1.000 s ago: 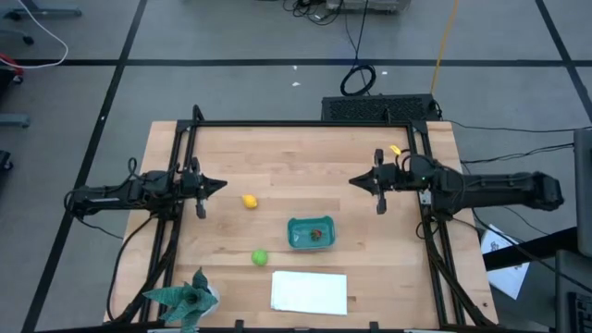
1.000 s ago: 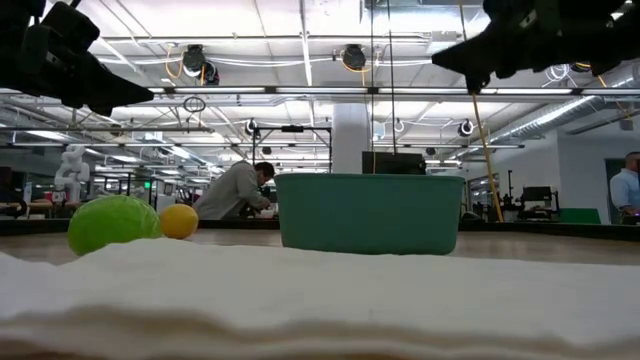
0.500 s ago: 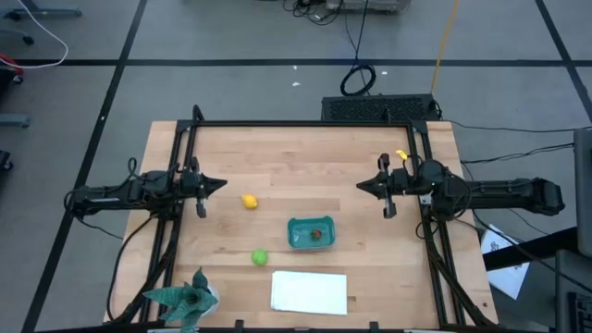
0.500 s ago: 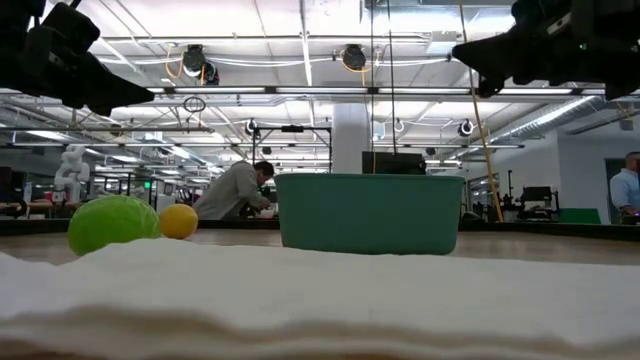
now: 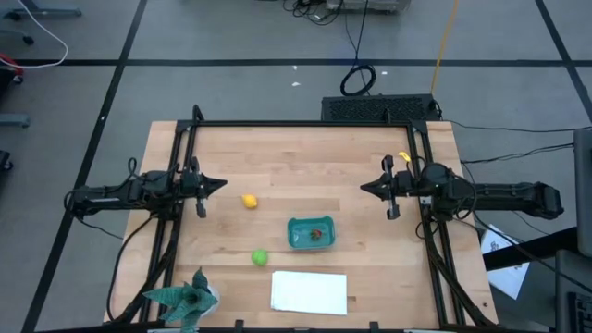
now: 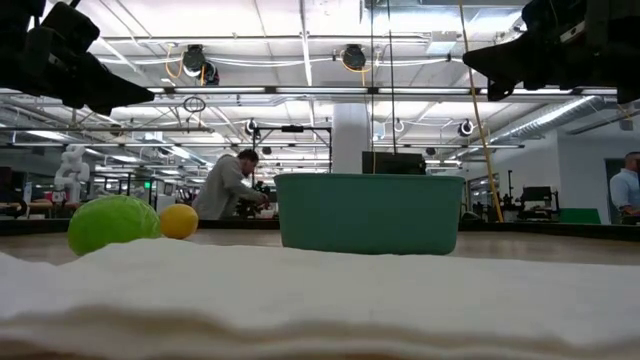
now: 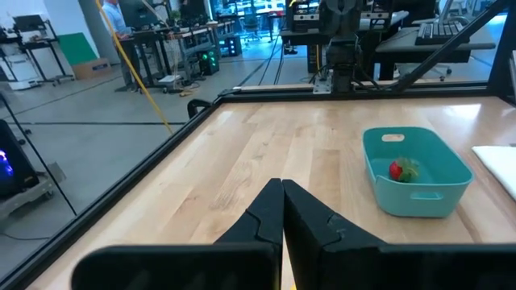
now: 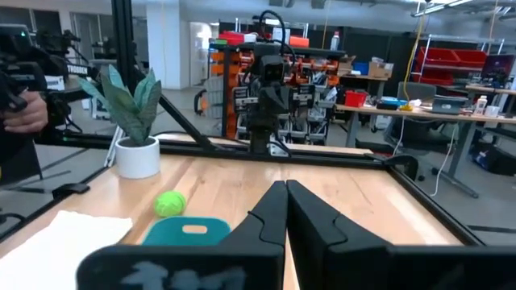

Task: Pick and placing Produce into tupperware
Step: Put the lemon into the green bin

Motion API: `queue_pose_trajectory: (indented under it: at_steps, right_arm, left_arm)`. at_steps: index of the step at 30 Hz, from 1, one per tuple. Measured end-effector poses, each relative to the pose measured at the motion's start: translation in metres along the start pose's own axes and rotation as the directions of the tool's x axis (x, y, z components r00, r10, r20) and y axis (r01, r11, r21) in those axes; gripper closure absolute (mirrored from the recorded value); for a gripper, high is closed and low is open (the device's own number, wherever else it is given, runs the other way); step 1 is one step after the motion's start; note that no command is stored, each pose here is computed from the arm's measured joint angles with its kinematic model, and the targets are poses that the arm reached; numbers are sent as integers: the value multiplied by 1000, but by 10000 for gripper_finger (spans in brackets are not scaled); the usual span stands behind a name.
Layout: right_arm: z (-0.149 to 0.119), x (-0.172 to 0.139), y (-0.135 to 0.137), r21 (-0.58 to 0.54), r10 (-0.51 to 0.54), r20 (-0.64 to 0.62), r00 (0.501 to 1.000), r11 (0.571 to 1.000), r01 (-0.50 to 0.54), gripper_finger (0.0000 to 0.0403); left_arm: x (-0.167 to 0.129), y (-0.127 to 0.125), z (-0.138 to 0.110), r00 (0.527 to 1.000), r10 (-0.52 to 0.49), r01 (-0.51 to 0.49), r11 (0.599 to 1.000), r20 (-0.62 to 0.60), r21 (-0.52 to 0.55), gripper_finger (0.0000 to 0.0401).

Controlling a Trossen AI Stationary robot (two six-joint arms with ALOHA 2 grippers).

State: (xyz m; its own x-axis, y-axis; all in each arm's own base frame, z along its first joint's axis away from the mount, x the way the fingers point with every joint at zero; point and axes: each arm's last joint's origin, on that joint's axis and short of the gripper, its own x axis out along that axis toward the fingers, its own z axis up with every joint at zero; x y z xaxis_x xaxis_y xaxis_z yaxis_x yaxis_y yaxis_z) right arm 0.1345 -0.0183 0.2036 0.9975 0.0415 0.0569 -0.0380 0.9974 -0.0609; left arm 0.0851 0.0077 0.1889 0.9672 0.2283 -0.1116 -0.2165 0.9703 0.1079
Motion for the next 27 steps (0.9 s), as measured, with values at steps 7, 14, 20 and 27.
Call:
queue_pose_trajectory:
  at_steps: [7,14,20,27]
  right_arm:
    - [-2,0,0,-15,1,-22,1000,1000,-1,403]
    - [-3,0,0,-10,1,-33,999,1000,-1,403]
    - [-3,0,0,-10,1,-34,999,1000,-1,403]
    - [-4,0,0,-8,1,-39,999,1000,-1,403]
  left_arm:
    - [0,0,0,1000,1,-1,999,1,35,396]
    - [0,0,0,1000,0,-1,999,5,33,396]
    - [0,0,5,999,5,-6,1000,51,28,396]
    - [-1,1,11,994,11,-8,1000,108,-20,396]
